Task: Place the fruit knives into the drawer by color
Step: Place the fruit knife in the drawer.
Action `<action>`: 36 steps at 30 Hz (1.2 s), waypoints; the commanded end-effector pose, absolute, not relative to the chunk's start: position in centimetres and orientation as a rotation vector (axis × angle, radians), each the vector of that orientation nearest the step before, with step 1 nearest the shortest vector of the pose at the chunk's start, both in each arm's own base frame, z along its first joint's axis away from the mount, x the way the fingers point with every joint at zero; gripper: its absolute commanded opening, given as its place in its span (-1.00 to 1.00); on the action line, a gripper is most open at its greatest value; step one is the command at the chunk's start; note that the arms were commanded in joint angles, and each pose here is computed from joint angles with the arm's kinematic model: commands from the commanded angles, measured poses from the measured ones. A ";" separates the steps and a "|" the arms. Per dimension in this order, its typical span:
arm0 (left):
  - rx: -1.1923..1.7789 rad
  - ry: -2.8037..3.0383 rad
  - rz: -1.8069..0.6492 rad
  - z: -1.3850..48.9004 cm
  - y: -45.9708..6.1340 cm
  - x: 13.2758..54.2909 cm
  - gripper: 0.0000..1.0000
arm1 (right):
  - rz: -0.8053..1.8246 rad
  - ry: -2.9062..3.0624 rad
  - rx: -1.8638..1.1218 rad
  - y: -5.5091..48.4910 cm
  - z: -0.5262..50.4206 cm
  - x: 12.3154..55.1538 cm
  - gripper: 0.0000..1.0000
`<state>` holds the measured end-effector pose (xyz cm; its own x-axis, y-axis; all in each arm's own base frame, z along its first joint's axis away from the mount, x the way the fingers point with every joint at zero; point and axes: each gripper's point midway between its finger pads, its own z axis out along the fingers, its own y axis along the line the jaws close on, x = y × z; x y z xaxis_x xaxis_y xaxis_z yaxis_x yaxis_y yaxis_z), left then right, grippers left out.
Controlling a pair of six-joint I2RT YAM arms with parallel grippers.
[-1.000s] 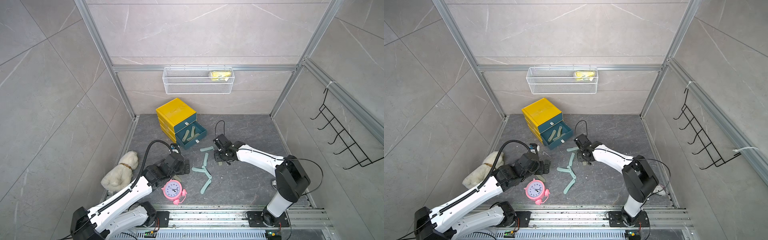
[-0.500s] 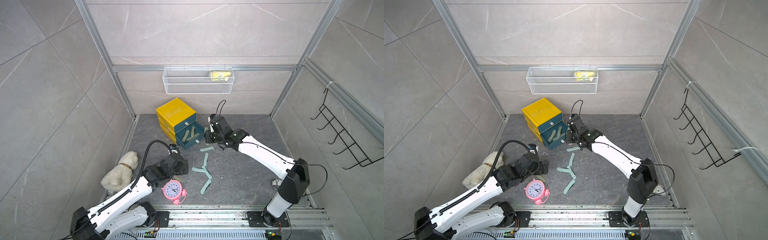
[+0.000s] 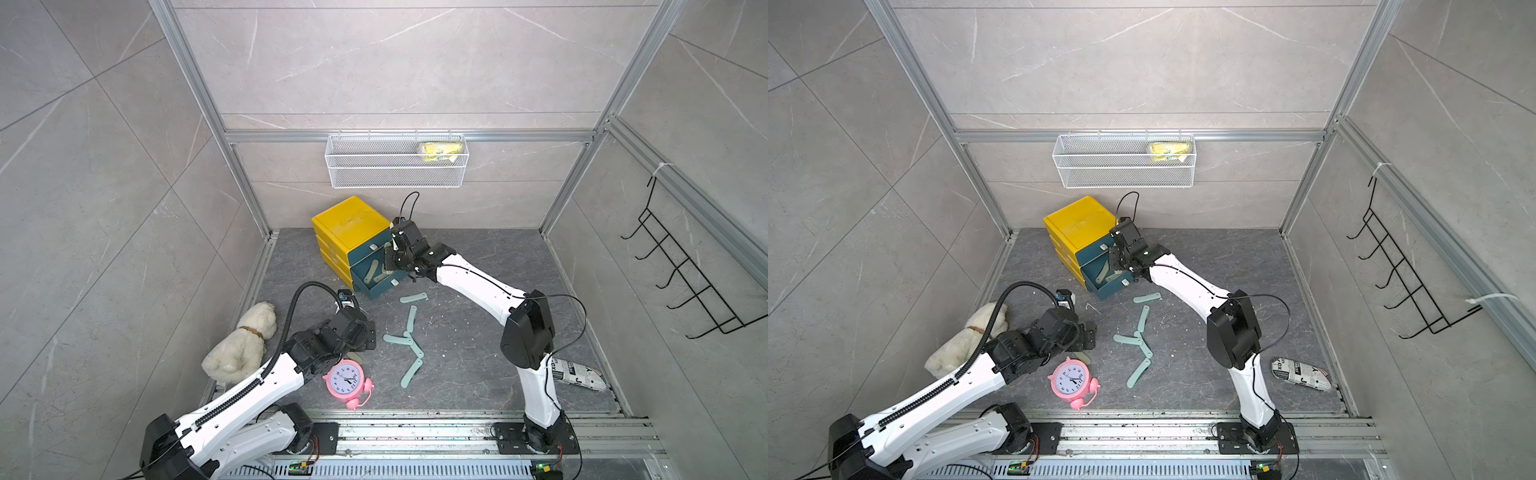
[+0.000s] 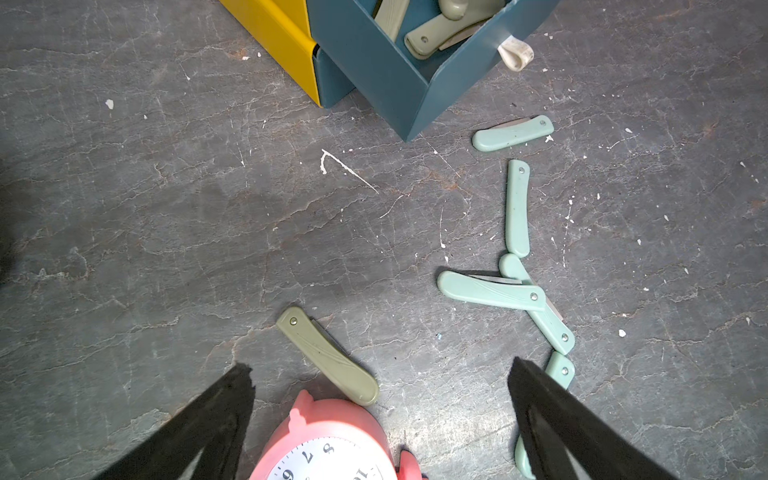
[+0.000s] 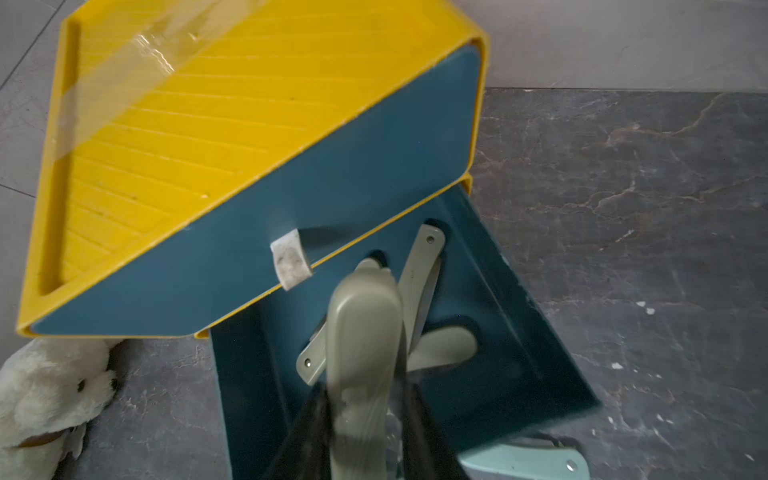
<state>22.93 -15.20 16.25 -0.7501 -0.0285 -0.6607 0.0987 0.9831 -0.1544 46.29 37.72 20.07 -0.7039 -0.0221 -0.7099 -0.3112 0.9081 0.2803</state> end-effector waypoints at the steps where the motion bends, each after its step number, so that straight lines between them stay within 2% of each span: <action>1: 0.025 2.413 -0.257 16.4 -15.1 22.6 0.99 | 0.528 2.308 -0.207 38.0 20.8 47.2 -0.34; 6: 0.031 2.435 -0.283 16.0 -15.5 22.3 0.99 | 0.542 2.317 -0.199 38.1 20.5 47.0 0.15; 9: 0.045 2.452 -0.328 15.7 -16.2 22.1 0.99 | 0.564 2.295 -0.190 38.0 21.7 46.8 0.26; 15: 0.134 2.560 -0.534 14.4 -19.9 20.6 0.99 | 0.564 2.233 -0.141 35.5 24.5 45.2 0.29; 26: 0.257 2.825 -0.751 8.1 -25.2 15.0 0.99 | 0.487 2.254 0.061 26.1 22.4 43.0 0.29; 30: 0.254 2.898 -0.796 6.4 -26.4 13.2 0.99 | 0.488 2.248 0.085 24.7 22.3 42.6 0.29; 36: 0.279 3.036 -0.674 3.7 -26.2 10.4 0.98 | 0.497 2.253 0.100 23.9 21.8 42.4 0.29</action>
<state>11.76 -25.81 4.01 -0.9772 0.1765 -0.1180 0.2100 0.8860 -0.4133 42.39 24.30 20.27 -0.6968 0.1919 -0.6912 -0.0887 0.9331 0.3485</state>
